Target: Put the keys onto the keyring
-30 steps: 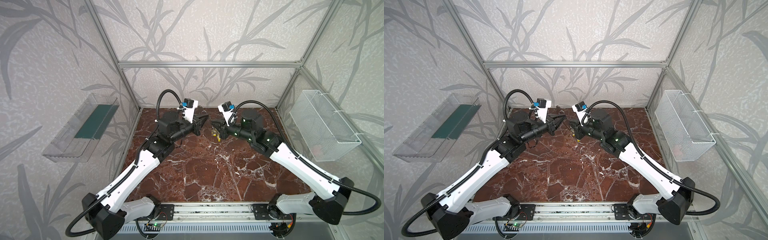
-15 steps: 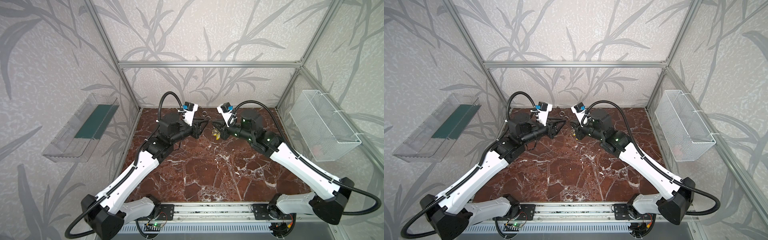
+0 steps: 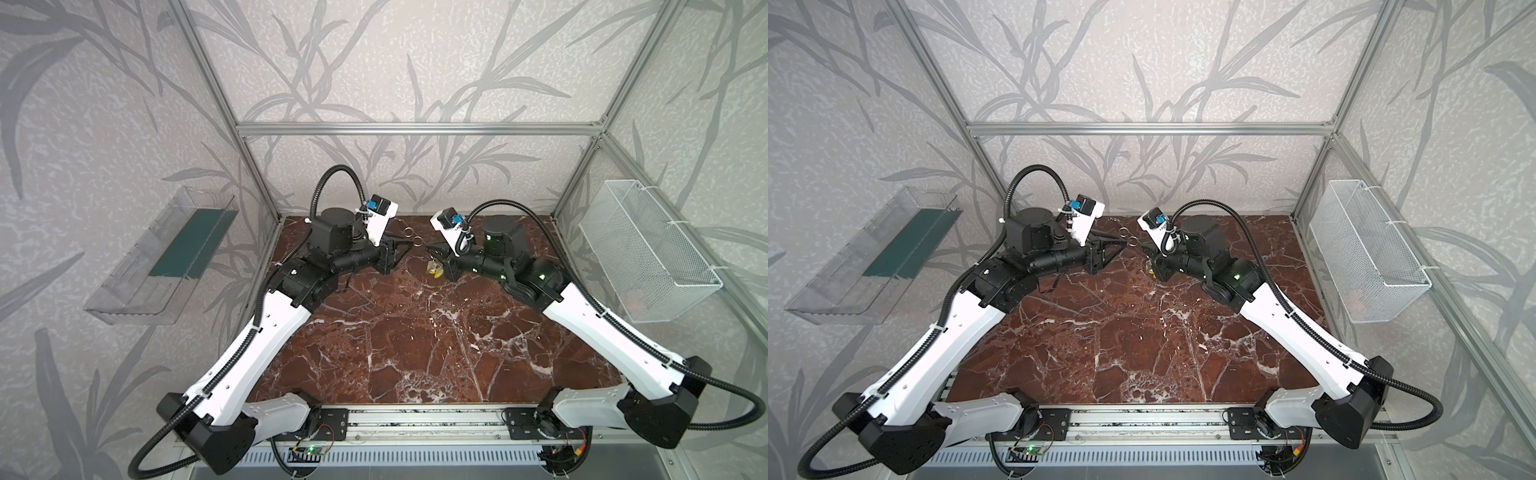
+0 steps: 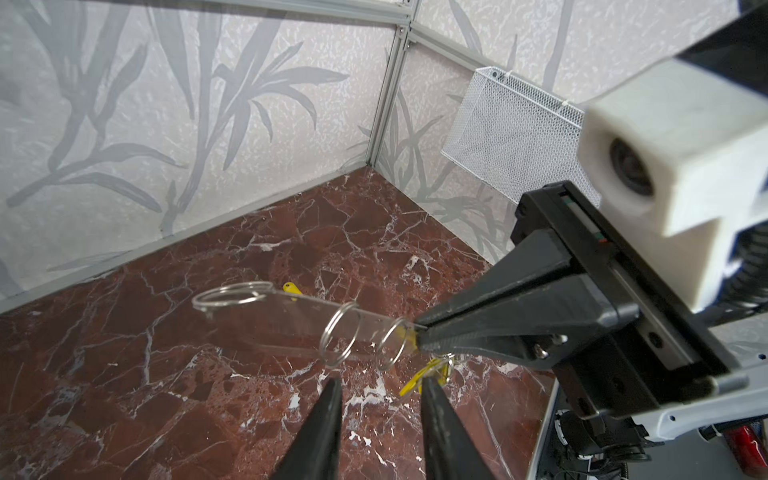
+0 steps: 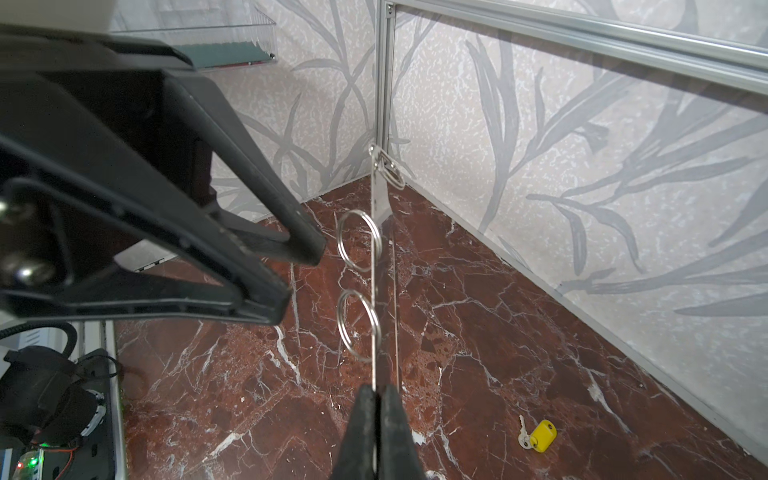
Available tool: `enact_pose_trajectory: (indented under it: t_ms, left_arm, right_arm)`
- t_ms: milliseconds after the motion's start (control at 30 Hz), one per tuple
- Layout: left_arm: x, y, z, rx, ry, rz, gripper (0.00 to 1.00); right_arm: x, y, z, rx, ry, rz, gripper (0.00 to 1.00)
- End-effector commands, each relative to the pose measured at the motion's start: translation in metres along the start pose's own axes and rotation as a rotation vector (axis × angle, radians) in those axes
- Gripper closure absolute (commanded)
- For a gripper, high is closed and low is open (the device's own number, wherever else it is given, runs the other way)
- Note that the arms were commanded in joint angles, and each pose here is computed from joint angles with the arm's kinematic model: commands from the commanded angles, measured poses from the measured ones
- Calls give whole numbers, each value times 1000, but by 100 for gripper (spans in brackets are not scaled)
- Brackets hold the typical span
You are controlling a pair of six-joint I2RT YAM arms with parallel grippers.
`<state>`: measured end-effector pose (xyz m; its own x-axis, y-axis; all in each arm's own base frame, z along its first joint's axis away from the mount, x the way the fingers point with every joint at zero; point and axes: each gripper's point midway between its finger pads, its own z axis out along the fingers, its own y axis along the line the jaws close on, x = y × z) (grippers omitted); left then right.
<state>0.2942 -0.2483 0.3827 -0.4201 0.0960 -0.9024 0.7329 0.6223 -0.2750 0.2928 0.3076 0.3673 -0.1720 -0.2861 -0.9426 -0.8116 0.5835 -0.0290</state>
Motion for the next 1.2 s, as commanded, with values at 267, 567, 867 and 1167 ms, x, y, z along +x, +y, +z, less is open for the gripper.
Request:
enact_pose_trajectory:
  t_ms: [267,567,867,1167]
  left_arm:
    - [3,-5,11,67,56,-3,65]
    - [-9,-13,7,100,14,26,67]
    - [-11,-12,4,83,22,45,71]
    - [-6,-9,5,68,73,45,79]
  right_arm:
    - [-11,4,-4,-22,-29,-15,100]
    - [-10,5,1,-29,-22,-5,100]
    - [-10,6,3,-38,-19,1,100]
    - [-8,6,2,-36,-17,1,100]
